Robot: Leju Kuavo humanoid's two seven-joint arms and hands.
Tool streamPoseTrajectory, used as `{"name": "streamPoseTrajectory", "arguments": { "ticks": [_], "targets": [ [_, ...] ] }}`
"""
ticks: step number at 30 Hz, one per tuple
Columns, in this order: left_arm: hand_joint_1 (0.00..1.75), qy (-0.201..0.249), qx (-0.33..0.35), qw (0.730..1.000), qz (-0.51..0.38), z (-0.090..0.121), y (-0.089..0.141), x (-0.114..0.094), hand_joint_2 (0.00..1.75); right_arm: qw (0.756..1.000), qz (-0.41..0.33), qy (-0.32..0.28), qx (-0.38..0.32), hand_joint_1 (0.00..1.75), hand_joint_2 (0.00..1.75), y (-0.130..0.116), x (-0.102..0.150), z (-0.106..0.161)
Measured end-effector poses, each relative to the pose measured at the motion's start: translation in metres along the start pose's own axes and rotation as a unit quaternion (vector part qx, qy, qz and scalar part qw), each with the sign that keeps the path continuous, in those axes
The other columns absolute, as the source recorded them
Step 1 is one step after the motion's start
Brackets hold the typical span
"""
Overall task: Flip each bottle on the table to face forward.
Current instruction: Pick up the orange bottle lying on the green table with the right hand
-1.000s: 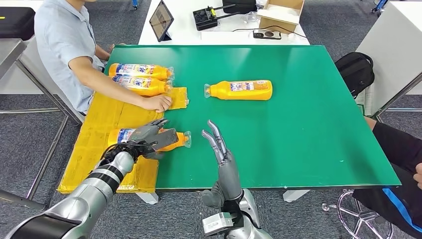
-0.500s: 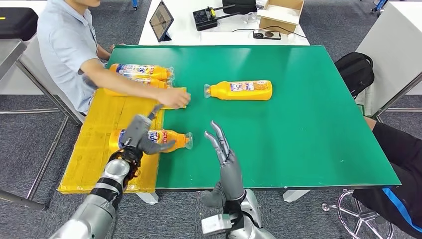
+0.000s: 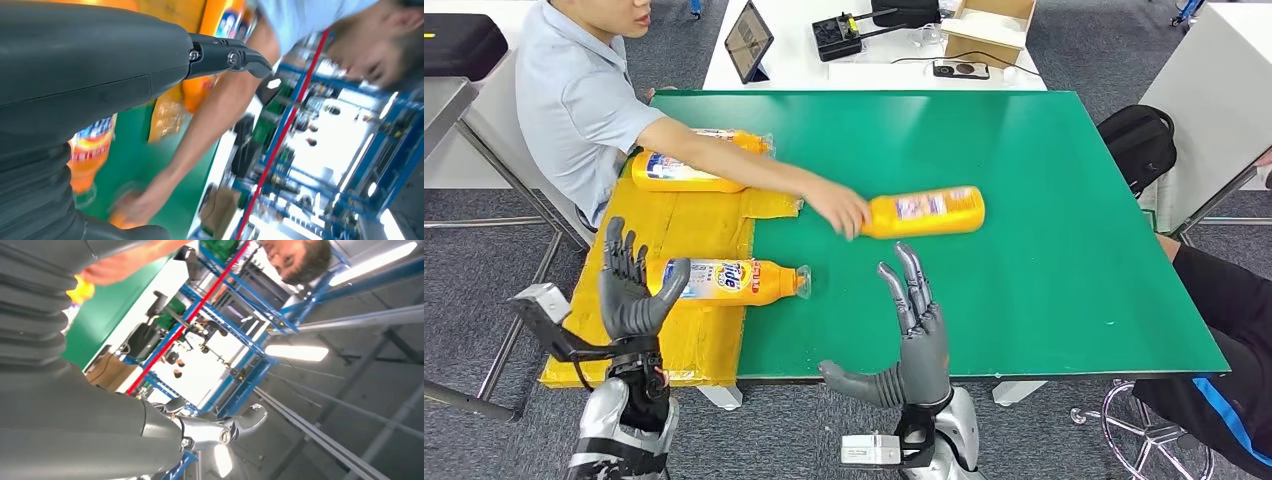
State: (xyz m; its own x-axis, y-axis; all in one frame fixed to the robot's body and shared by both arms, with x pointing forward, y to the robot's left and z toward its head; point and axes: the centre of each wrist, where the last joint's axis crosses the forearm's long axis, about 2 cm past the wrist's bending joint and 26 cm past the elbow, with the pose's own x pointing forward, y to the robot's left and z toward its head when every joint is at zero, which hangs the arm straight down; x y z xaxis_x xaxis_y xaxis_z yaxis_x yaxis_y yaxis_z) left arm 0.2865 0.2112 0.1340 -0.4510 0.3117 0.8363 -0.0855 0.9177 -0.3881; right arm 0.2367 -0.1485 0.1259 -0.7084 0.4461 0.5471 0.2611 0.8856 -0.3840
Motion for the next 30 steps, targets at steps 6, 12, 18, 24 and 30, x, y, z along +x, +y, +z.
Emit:
{"name": "streamPoseTrajectory", "arguments": {
  "ticks": [6, 12, 18, 24, 30],
  "targets": [
    [0.00, -0.076, 0.042, 0.988, -0.128, 0.049, 0.024, 0.025, 1.75, 0.954, 0.158, 0.165, 0.196, 0.00, 1.75, -0.033, -0.056, 0.034],
    [0.00, -0.117, 0.046, 0.977, -0.173, 0.058, 0.026, 0.046, 1.75, 0.912, 0.234, 0.231, 0.245, 0.00, 1.75, -0.066, -0.091, 0.047],
    [0.00, -0.123, 0.053, 0.974, -0.184, 0.056, 0.025, 0.052, 1.75, 0.880, 0.278, 0.278, 0.264, 0.00, 1.75, -0.074, -0.107, 0.049],
    [0.00, -0.118, 0.053, 0.975, -0.181, 0.052, 0.022, 0.052, 1.75, 0.868, 0.295, 0.297, 0.268, 0.00, 1.75, -0.078, -0.127, 0.040],
    [0.00, -0.122, 0.045, 0.976, -0.172, 0.047, 0.016, 0.051, 1.75, 0.866, 0.302, 0.294, 0.270, 0.00, 1.75, -0.077, -0.147, 0.024]
  ]
}}
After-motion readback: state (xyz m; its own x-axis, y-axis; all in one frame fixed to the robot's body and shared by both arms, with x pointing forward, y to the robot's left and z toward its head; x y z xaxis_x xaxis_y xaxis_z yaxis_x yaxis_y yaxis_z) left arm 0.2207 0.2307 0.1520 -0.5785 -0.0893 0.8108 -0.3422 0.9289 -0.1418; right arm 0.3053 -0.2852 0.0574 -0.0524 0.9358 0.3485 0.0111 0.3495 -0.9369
